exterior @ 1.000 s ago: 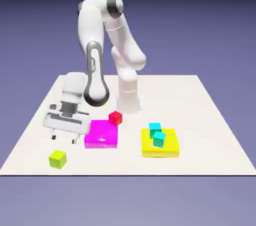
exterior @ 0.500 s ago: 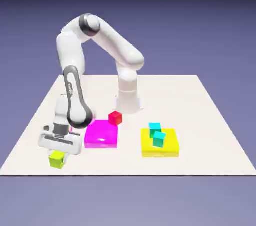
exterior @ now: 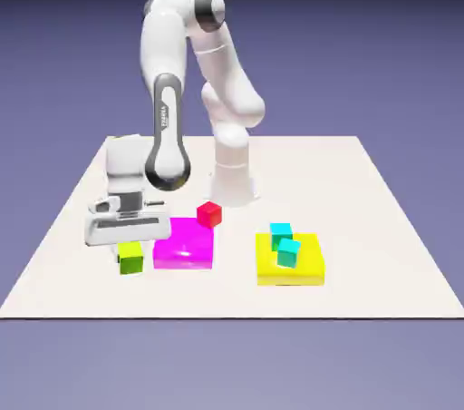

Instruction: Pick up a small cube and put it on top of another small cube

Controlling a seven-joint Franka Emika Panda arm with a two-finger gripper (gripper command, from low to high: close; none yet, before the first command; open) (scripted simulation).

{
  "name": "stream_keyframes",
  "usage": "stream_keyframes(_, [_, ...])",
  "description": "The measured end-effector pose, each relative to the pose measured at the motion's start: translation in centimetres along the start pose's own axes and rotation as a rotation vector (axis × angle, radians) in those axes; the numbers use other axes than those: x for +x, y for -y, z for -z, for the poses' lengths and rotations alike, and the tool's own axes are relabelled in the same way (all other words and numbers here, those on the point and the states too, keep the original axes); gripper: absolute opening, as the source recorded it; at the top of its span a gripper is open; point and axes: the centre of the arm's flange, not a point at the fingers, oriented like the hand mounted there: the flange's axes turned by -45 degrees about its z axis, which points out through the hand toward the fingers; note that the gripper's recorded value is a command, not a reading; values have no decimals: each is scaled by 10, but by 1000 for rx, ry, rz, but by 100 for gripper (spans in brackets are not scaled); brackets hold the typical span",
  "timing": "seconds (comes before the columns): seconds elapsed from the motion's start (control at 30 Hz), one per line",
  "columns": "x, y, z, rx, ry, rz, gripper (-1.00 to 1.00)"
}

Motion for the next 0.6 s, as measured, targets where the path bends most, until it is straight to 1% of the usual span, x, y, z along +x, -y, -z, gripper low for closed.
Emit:
stream_keyframes(0.33, [19, 54, 38, 304, 9, 713, -100])
stream_keyframes(0.6, [15, 107, 78, 579, -65, 1210, -100])
